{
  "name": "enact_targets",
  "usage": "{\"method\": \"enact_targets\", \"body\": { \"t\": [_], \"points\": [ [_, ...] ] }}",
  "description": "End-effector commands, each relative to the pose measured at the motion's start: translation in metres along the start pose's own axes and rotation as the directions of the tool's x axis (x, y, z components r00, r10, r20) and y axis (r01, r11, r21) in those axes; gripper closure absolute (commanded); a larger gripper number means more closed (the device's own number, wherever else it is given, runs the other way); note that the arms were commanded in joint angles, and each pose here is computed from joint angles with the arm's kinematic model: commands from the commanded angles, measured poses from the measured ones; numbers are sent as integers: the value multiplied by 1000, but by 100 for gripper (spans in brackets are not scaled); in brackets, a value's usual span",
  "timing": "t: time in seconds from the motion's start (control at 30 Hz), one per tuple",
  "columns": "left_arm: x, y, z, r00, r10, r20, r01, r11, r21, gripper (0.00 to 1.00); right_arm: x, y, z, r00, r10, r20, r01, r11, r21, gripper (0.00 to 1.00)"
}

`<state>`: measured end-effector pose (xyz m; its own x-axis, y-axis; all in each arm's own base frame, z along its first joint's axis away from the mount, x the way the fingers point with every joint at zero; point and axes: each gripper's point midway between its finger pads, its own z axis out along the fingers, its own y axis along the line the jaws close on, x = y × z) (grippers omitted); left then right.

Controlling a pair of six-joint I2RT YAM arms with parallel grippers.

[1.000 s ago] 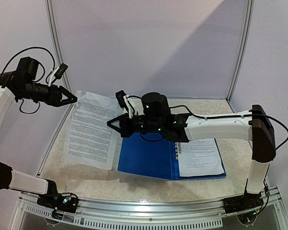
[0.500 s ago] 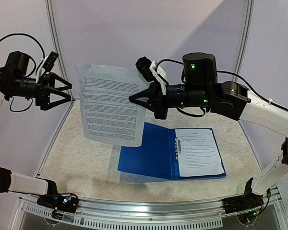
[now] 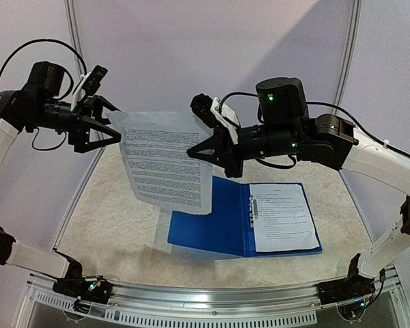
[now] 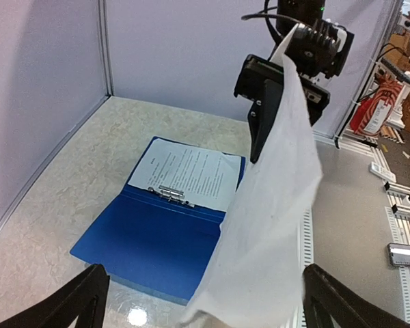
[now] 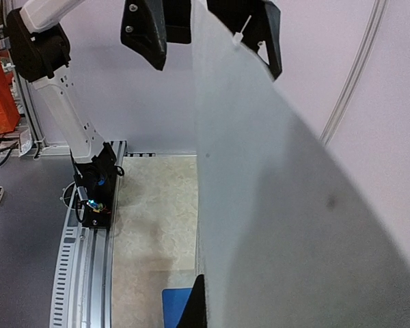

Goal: Put the files into the folder

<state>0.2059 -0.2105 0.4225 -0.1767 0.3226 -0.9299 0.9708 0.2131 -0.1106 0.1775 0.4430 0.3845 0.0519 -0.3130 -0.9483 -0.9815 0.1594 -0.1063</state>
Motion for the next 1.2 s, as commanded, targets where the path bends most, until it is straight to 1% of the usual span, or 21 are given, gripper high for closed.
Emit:
{"method": "enact_targets", "body": {
  "t": [0.0, 0.03, 0.07, 0.1, 0.13, 0.17, 0.2, 0.23, 0.27, 0.37, 0.43, 0.63, 0.7, 0.8, 0.83, 0.87, 0.9, 0.97, 1.07, 1.17],
  "points": [
    [-2, -2, 25, 1000, -8, -12, 9, 998, 56, 2, -15, 8, -12, 999, -20, 37, 21, 999, -38, 100],
    [-2, -6, 28, 1000, -10, -15, 11, 997, 78, 4, -16, 8, -12, 999, -21, 42, 22, 999, -34, 100],
    [-4, -11, 30, 1000, -16, -6, 17, 994, 108, 8, -17, 8, -12, 999, -21, 43, 22, 999, -32, 100],
    [-9, -15, 29, 1000, -20, 9, 18, 991, 133, 18, -16, 6, -12, 999, -17, 40, 18, 1000, -25, 100],
    [-13, -20, 26, 1000, -17, 22, 14, 989, 150, 36, -14, 4, -13, 999, -13, 32, 14, 1000, -12, 100],
    [-17, -24, 22, 999, -4, 33, -1, 988, 157, 56, -12, 1, -13, 1000, -10, 24, 10, 1000, 1, 100],
    [-20, -28, 18, 999, 15, 39, -21, 988, 156, 75, -9, 0, -15, 1000, -9, 19, 8, 1000, 10, 100],
    [-20, -30, 14, 999, 36, 36, -41, 989, 146, 91, -6, -2, -17, 1000, -4, 15, 4, 1000, 21, 100],
    [-19, -31, 10, 998, 57, 27, -60, 990, 129, 100, -4, -4, -18, 1000, -1, 18, 0, 1000, 30, 100],
    [-12, -27, 6, 997, 82, -14, -80, 994, 71, 100, -3, -10, -29, 999, 14, 37, -17, 998, 66, 100],
    [-9, -26, 5, 996, 79, -28, -77, 995, 60, 100, -3, -11, -34, 999, 16, 38, -19, 997, 80, 100],
    [-11, -26, -1, 995, 94, -40, -93, 995, 22, 100, -1, -15, -42, 999, 21, 26, -23, 993, 114, 100],
    [-14, -27, -2, 996, 84, -31, -83, 996, 17, 100, -2, -14, -44, 999, 23, 39, -27, 994, 107, 100],
    [-24, -25, -1, 1000, 22, 3, -22, 1000, 10, 100, -3, -13, -39, 997, 37, 72, -44, 995, 92, 99],
    [-27, -24, 0, 1000, 6, 14, -6, 1000, 8, 100, -2, -15, -36, 996, 44, 82, -53, 994, 101, 89],
    [-30, -23, 0, 1000, -5, 22, 5, 1000, 9, 100, -1, -17, -32, 994, 53, 93, -63, 993, 104, 71],
    [-35, -24, 0, 999, -13, 35, 12, 1000, 11, 100, 0, -16, -28, 993, 61, 104, -71, 993, 96, 61],
    [-47, -30, -3, 998, -14, 66, 11, 999, 40, 100, 1, -16, -22, 988, 58, 142, -72, 993, 89, 47],
    [-68, -43, -11, 993, -8, 120, -2, 997, 79, 100, -10, -18, -21, 969, 53, 242, -77, 993, 92, 37],
    [-76, -52, -16, 990, 23, 137, -37, 994, 99, 100, -17, -19, -20, 955, 55, 291, -84, 993, 88, 29]
  ]
}}
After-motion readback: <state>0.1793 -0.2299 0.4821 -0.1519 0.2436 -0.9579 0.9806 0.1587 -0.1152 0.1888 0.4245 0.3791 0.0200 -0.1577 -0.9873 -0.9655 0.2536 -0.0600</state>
